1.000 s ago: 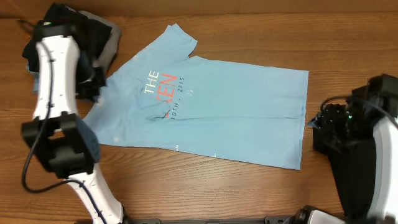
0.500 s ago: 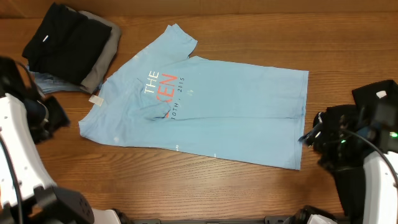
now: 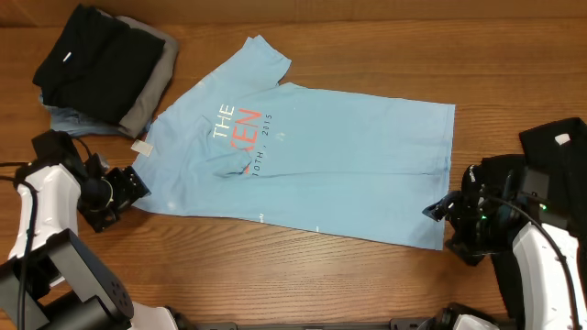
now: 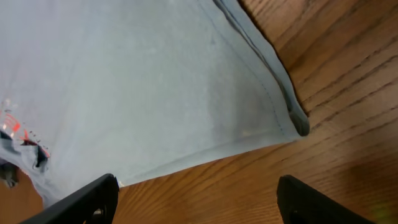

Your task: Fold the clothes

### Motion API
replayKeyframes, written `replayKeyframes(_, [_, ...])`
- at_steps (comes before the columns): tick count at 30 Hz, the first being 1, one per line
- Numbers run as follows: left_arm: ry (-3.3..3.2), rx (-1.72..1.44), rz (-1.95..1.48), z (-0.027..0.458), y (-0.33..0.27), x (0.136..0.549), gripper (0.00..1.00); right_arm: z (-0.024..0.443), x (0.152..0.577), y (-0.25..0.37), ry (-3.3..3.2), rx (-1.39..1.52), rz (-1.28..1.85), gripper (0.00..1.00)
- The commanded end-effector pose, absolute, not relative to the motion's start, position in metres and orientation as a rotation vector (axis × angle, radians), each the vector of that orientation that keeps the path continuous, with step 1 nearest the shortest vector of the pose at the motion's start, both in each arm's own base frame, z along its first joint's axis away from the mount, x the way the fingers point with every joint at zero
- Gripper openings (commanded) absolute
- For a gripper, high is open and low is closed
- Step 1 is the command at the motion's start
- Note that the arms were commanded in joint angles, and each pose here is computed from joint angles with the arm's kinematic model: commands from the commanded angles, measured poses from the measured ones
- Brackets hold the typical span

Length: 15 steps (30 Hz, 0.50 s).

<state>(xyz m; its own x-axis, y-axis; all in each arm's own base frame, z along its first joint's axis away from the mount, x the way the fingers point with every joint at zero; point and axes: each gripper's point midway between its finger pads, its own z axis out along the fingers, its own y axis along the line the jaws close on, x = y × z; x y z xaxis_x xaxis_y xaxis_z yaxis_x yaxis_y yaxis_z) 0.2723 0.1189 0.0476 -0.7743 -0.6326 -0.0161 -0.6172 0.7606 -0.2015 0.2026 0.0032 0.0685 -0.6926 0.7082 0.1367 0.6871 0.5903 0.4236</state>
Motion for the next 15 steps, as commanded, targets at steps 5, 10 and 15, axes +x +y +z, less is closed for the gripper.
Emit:
replayKeyframes(5, [2.841, -1.086, -0.23, 0.024, 0.121, 0.263, 0.83, 0.041, 0.199, 0.006, 2.786, 1.314, 0.731, 0.85])
replayKeyframes(10, [2.797, -1.072, -0.143, 0.011, 0.132, 0.266, 0.62, 0.032, 0.2, 0.005, 2.802, 1.361, 0.734, 0.84])
replayKeyframes(15, [2.766, -1.059, -0.098, 0.009, 0.14, 0.271, 0.54, 0.032, 0.199, 0.005, 2.805, 1.363, 0.735, 0.82])
